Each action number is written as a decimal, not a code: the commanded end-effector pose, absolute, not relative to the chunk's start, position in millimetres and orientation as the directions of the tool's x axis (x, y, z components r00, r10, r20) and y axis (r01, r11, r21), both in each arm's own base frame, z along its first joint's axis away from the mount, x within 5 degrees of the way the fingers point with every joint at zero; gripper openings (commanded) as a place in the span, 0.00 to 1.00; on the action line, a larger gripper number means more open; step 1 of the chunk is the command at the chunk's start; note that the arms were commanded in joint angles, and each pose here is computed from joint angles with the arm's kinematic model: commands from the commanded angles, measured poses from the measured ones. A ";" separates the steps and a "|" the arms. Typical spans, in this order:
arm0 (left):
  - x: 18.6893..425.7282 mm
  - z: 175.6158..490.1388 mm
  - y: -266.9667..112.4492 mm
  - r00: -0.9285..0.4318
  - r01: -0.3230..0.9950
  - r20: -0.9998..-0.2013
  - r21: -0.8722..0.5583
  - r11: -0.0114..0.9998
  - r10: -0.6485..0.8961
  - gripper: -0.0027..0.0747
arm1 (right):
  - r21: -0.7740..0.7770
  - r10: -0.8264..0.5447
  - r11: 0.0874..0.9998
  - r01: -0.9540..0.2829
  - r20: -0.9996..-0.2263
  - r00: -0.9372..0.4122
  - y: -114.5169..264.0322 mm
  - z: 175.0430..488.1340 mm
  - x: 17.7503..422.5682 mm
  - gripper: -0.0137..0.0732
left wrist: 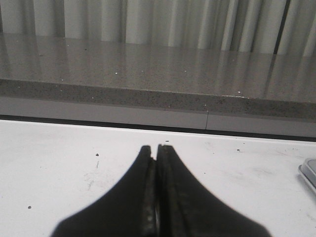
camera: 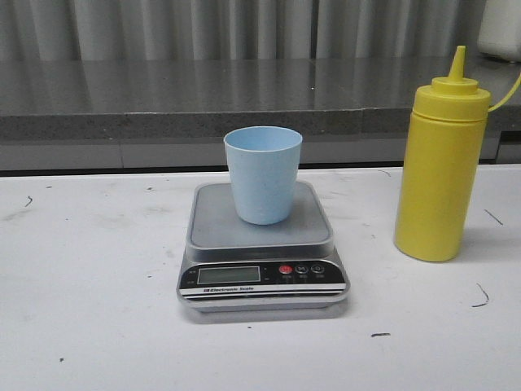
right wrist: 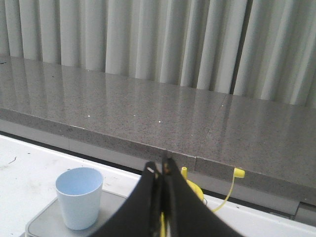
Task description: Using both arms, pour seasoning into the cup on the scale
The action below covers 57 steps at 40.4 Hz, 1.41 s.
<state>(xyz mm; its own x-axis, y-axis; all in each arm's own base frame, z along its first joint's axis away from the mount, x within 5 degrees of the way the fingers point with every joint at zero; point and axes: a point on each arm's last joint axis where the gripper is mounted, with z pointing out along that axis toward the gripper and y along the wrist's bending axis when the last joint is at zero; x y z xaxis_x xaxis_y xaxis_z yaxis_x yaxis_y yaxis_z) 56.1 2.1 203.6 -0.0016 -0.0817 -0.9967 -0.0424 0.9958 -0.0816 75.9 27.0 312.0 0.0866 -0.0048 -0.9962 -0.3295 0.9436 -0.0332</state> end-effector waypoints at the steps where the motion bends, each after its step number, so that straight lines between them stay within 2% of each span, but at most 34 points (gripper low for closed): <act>1: 55.5 204.0 2.7 0.075 -0.043 -0.992 -0.103 0.994 -0.100 0.01 | -0.071 -0.030 0.963 -0.259 -0.987 0.160 21.8 317.6 77.8 0.09; 6: 55.5 204.0 2.7 0.075 -0.043 -0.992 -0.103 0.994 -0.100 0.01 | -0.040 -0.025 0.984 -0.171 -0.996 0.088 14.0 286.8 79.0 0.09; 16: 55.5 204.0 2.7 0.075 -0.043 -0.992 -0.103 0.994 -0.100 0.01 | 0.013 0.014 1.000 -0.029 -0.999 0.033 1.8 226.5 62.6 0.09; 23: 55.5 204.0 2.7 0.075 -0.043 -0.992 -0.103 0.994 -0.100 0.01 | 0.013 0.013 1.000 0.006 -1.000 -0.006 -0.2 200.5 57.3 0.09; 29: 55.5 204.0 2.7 0.075 -0.043 -0.992 -0.103 0.994 -0.100 0.01 | 0.013 0.013 1.000 0.002 -0.999 -0.041 0.2 195.2 55.3 0.09; 57: 55.7 203.9 2.8 0.073 -0.043 -0.992 -0.104 0.994 -0.100 0.01 | 0.013 0.013 1.000 0.003 -0.999 -0.039 0.2 195.6 55.3 0.09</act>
<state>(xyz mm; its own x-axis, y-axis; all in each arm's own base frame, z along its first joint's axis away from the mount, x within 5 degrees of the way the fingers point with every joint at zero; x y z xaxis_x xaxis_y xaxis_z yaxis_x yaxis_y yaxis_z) 56.1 2.1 203.6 -0.0016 -0.0817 -0.9967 -0.0424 0.9958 -0.0816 55.9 1.1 186.0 -0.1349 0.0188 -0.9907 -0.0066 0.9998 0.0199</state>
